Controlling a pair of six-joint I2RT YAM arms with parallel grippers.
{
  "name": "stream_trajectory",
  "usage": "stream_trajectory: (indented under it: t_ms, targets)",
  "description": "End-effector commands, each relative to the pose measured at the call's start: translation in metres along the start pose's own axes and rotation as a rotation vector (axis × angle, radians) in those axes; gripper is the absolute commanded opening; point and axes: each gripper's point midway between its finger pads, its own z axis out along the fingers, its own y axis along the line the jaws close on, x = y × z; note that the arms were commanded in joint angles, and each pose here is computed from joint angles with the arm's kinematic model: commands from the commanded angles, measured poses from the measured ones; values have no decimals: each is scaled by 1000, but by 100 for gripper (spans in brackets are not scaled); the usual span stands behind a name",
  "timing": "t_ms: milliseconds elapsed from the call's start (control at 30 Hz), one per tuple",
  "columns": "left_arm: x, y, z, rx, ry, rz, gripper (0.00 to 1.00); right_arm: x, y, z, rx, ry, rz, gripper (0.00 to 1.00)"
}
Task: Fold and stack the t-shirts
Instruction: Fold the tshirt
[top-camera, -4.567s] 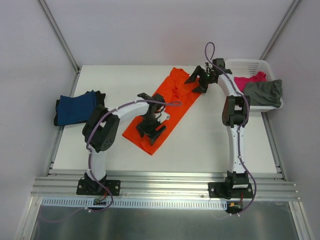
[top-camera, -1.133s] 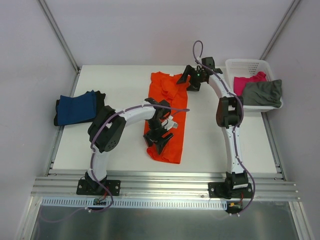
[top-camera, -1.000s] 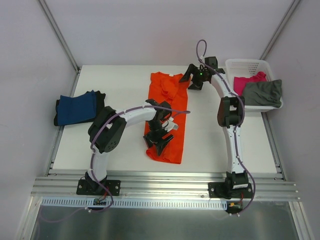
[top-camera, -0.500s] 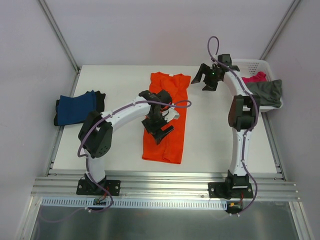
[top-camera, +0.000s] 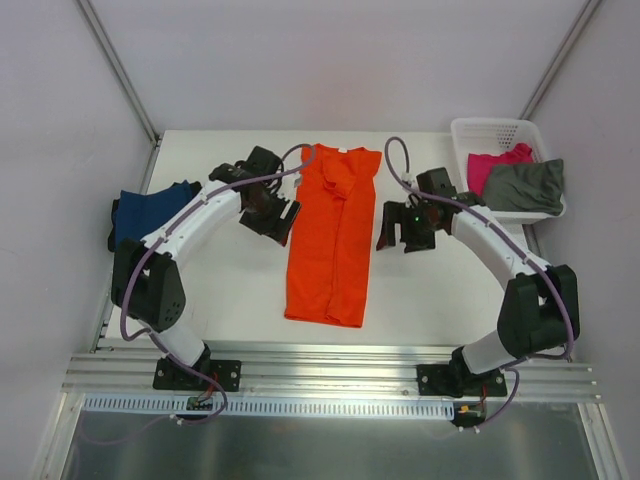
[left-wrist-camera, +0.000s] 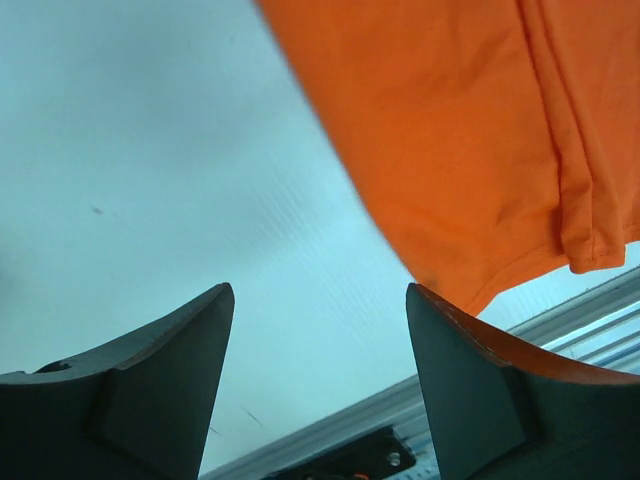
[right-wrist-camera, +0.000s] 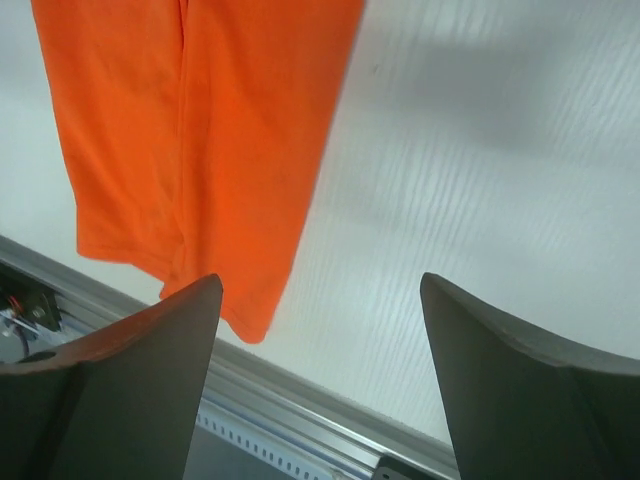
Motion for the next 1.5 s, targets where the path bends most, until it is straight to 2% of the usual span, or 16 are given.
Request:
stream_trajectory:
  t_ms: [0, 33, 133, 233, 367, 500, 600, 733, 1000, 1200, 1467]
  targets:
    - [18, -26, -4, 112, 9, -124, 67, 25, 15, -11, -19, -6, -54, 84]
    - [22, -32, -4, 142, 17, -157, 66, 40, 10, -9, 0, 34, -15, 84]
    - [44, -54, -2, 249, 44, -219, 63, 65, 12, -10, -6, 99, -90, 82]
    - [67, -61, 6, 275, 46, -266, 56, 84, 18, -9, -48, 134, -102, 78]
    - [93, -65, 18, 299, 88, -313, 54, 119, 17, 2, -73, 206, -102, 74]
    - [101, -73, 28, 335, 149, -371, 54, 153, 21, 16, -95, 276, -149, 69]
    - [101, -73, 38, 340, 180, -385, 52, 161, 39, 24, -134, 269, -253, 67]
    - [104, -76, 44, 360, 217, -396, 49, 149, 62, 26, -185, 259, -289, 66]
    - [113, -81, 54, 390, 283, -443, 47, 139, 71, 42, -182, 283, -242, 63]
    - [123, -82, 56, 390, 308, -462, 47, 163, 61, 45, -178, 344, -189, 58]
    - [133, -83, 65, 390, 330, -502, 47, 184, 57, 45, -194, 389, -126, 58]
